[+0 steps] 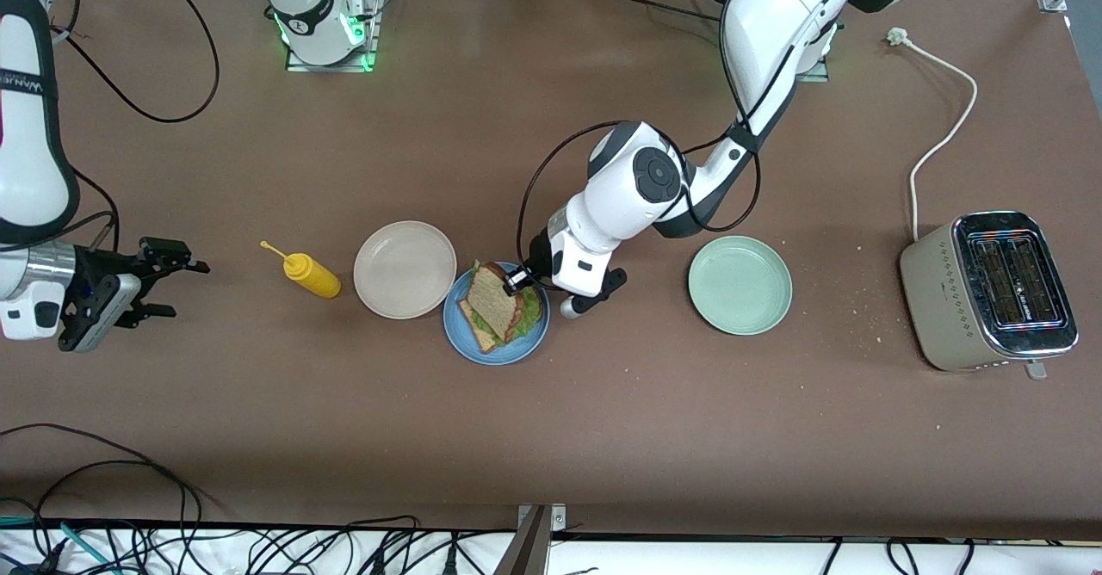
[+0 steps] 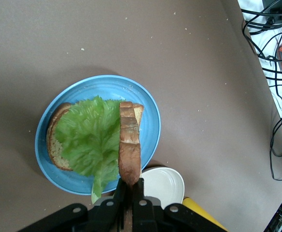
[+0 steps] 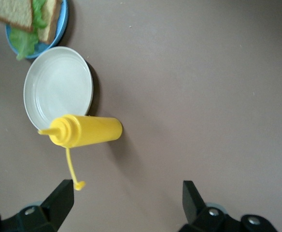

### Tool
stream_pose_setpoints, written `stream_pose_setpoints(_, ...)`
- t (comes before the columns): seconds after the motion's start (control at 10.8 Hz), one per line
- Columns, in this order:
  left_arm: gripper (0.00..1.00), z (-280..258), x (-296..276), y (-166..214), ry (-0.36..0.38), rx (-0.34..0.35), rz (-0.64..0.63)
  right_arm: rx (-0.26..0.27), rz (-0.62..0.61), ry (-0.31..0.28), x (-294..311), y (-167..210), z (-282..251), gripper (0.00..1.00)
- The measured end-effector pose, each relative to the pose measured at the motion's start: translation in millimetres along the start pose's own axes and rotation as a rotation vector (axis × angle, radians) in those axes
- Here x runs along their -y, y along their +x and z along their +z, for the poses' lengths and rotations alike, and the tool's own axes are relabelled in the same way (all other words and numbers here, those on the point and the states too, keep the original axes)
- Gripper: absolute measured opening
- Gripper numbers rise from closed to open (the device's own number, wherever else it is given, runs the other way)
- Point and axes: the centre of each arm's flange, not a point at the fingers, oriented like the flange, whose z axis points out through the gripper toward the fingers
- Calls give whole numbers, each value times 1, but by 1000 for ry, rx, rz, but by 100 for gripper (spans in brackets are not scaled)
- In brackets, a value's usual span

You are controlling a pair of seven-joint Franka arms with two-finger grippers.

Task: Make sandwich in blue plate with both arms

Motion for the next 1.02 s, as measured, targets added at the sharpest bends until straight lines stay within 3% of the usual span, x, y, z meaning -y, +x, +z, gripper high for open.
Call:
stream_pose_setpoints(0.19, 8, 0, -2, 1, -14, -7, -7, 26, 200, -41, 31, 13, -17, 100)
stream_pose_setpoints(0.47, 8, -5, -11, 0, -59, -25, -23, 57, 458, -158, 90, 41, -41, 100)
stream_pose_setpoints(0.74, 8, 15, -4, -10, -51, -45, -10, 9, 467, -282, 120, 44, -64, 100)
stream_pose_setpoints(1.02, 8, 19, -2, -10, -48, -51, -8, -36, 428, -350, 150, 40, -97, 100)
